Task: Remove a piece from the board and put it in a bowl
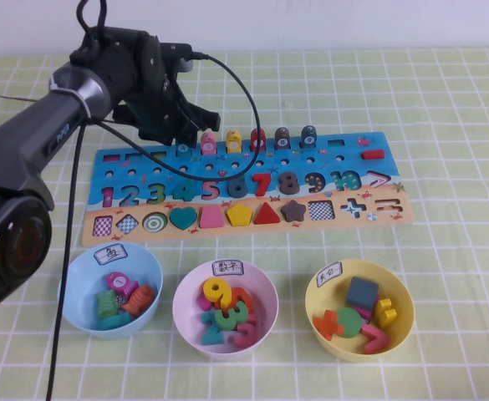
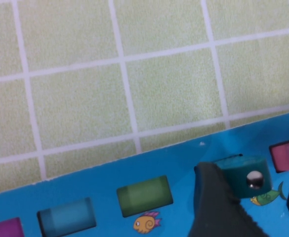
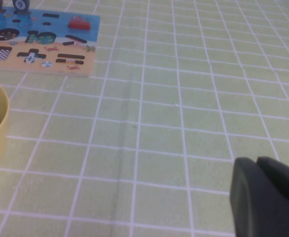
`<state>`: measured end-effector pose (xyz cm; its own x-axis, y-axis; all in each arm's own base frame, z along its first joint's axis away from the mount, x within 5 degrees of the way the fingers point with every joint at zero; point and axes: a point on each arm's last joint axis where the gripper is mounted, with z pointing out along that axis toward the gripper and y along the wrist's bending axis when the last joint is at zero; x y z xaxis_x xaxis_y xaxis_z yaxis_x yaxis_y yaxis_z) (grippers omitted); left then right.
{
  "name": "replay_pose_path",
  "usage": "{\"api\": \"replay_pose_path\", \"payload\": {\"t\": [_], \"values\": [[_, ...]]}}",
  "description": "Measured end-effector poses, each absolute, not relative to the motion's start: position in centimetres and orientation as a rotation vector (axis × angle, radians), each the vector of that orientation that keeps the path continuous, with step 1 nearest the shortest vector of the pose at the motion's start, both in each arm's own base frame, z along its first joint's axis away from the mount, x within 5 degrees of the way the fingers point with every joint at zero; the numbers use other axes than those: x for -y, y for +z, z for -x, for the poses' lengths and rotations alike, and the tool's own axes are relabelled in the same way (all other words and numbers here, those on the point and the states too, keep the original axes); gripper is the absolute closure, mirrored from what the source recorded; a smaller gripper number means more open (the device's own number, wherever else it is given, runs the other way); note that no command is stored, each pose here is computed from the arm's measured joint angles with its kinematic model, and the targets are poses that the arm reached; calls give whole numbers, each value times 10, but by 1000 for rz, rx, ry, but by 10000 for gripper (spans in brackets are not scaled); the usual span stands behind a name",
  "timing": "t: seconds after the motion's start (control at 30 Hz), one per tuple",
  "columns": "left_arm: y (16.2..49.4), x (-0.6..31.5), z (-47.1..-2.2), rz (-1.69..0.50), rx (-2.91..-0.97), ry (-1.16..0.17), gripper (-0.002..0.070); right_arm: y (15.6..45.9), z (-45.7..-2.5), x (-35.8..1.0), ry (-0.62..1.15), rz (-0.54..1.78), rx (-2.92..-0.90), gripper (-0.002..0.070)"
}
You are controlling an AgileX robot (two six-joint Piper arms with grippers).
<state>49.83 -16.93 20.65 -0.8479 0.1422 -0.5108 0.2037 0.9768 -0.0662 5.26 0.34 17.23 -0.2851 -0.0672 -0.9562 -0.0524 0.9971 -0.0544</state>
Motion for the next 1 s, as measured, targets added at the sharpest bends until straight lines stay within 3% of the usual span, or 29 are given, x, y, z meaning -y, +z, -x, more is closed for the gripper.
{"api": "replay_pose_path", "payload": {"t": [0.63,1.0], "values": [[207,169,-498,-244,-2598,-160,403,172,-53,-3,-14,87,-1861,694],[204,169,-499,-244,-2601,-159,505,172,-53,-3,-14,87,-1861,694]]}}
